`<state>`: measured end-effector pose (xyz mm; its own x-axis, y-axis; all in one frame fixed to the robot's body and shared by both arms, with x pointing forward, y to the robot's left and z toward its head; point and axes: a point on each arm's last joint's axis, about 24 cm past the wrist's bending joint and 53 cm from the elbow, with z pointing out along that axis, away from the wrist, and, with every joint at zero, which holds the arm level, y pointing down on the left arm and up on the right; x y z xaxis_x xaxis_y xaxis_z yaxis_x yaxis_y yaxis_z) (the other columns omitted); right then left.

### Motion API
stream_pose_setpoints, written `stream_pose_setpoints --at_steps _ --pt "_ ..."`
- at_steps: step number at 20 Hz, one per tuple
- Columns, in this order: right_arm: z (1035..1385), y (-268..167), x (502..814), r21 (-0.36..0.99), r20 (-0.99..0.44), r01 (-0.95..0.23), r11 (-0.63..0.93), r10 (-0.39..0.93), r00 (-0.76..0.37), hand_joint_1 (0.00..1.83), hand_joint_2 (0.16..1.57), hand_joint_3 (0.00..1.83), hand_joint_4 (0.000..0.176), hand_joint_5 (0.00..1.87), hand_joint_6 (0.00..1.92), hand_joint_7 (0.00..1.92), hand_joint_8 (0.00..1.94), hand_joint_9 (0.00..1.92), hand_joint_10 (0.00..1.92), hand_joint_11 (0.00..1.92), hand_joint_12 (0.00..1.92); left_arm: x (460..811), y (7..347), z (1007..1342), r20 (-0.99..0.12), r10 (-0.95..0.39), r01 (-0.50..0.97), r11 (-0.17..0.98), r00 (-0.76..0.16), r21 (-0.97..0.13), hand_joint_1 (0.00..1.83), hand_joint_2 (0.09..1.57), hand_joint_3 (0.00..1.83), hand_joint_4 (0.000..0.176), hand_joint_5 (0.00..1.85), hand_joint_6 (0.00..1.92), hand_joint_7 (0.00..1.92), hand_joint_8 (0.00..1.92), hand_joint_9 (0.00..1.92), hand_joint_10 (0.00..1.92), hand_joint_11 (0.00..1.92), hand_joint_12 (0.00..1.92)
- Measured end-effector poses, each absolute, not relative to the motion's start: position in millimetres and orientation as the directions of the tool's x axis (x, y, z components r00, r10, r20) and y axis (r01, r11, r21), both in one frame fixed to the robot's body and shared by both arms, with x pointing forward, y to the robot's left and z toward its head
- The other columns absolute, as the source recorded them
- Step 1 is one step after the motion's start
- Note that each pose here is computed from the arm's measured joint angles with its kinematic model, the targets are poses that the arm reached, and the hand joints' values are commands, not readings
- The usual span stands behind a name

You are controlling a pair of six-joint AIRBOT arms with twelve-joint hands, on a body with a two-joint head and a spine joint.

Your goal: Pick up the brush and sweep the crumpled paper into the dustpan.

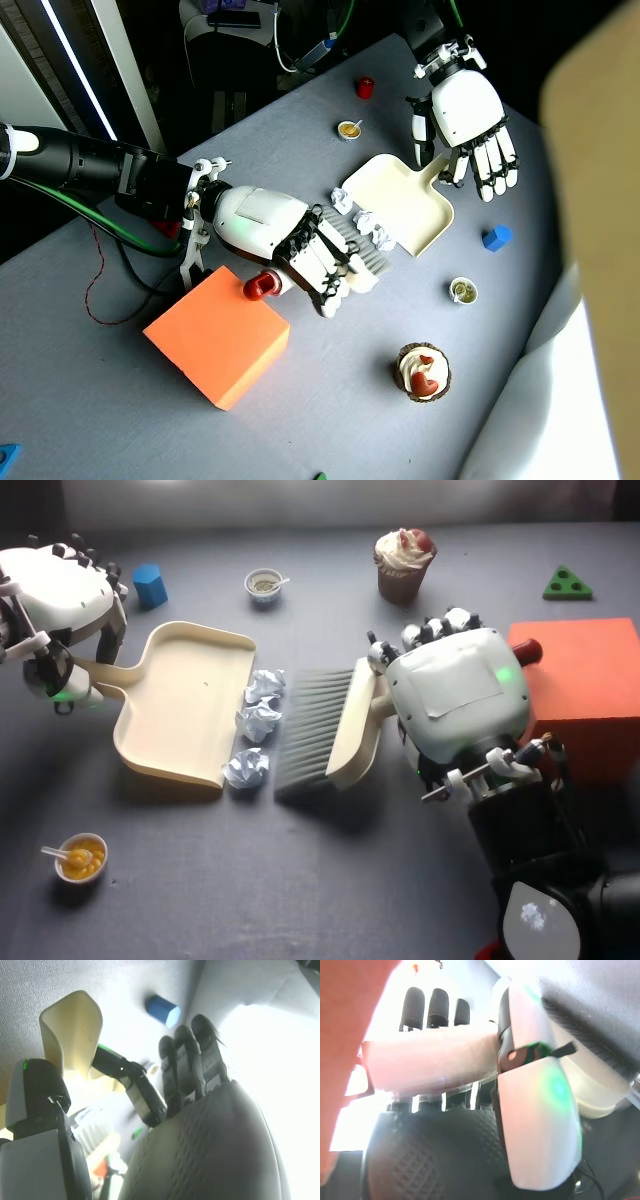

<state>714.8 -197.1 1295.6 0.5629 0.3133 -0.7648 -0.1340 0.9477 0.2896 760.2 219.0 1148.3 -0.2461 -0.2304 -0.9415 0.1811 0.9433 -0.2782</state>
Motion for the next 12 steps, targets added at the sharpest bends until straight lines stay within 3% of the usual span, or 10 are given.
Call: stream_pose_setpoints --at_steps 1,2,3,5,6,11,12 --pt "1297.5 -197.8 714.0 0.289 -0.759 -0.137 0.947 0.314 0.571 1.37 1.13 0.01 0.173 0.9 1.92 0.85 1.94 0.93 1.92 0.82 1.92 760.2 219.0 1148.4 -0.942 -0.23 0.181 0.943 -0.246 -0.278 1.06 1.11 0.0 0.063 1.0 0.96 0.31 0.0 0.23 0.0 0.07 0.34" --pt "1298.2 -198.1 714.0 0.287 -0.757 -0.138 0.948 0.313 0.573 1.37 1.13 0.01 0.173 0.9 1.92 0.85 1.94 0.93 1.92 0.82 1.92 760.2 219.0 1148.3 -0.942 -0.23 0.181 0.943 -0.246 -0.278 1.06 1.11 0.0 0.063 1.0 0.96 0.31 0.0 0.23 0.0 0.07 0.34" --pt "1298.9 -198.3 714.4 0.283 -0.757 -0.14 0.949 0.311 0.574 1.38 1.13 0.0 0.175 0.94 1.92 0.9 1.94 0.98 1.92 0.86 1.92 760.2 219.0 1148.3 -0.941 -0.231 0.181 0.943 -0.246 -0.278 1.06 1.11 0.0 0.074 1.0 0.95 0.31 0.0 0.23 0.0 0.07 0.34" --pt "1303.0 -199.1 714.5 0.256 -0.759 -0.15 0.955 0.295 0.58 1.4 1.13 0.0 0.176 0.98 1.92 0.99 1.94 1.01 1.92 0.93 1.92 760.3 219.3 1148.5 -0.942 -0.231 0.181 0.943 -0.245 -0.278 1.07 1.11 0.0 0.038 1.0 0.94 0.33 0.0 0.25 0.0 0.08 0.34" --pt "1303.7 -200.2 714.2 0.24 -0.763 -0.153 0.959 0.283 0.582 1.4 1.13 0.0 0.176 0.99 1.92 0.99 1.94 1.01 1.92 0.94 1.92 760.2 219.2 1148.4 -0.942 -0.23 0.181 0.943 -0.246 -0.278 1.06 1.11 0.0 0.071 1.0 0.96 0.32 0.0 0.24 0.0 0.07 0.33" --pt "1315.1 -193.8 708.8 0.144 -0.765 -0.188 0.972 0.23 0.602 1.37 1.15 0.0 0.176 0.95 1.92 0.95 1.94 0.95 1.92 0.91 1.92 760.3 219.4 1148.5 -0.942 -0.23 0.181 0.944 -0.245 -0.278 1.05 1.11 0.0 0.072 0.99 0.97 0.33 0.01 0.25 0.01 0.08 0.33" --pt "1324.1 -188.7 703.0 0.118 -0.752 -0.206 0.971 0.223 0.62 1.36 1.15 0.0 0.176 0.95 1.92 0.97 1.94 0.96 1.92 0.91 1.92 760.3 219.4 1148.5 -0.942 -0.23 0.181 0.944 -0.245 -0.278 1.07 1.11 0.0 0.04 0.99 0.97 0.31 0.0 0.22 0.0 0.04 0.32"
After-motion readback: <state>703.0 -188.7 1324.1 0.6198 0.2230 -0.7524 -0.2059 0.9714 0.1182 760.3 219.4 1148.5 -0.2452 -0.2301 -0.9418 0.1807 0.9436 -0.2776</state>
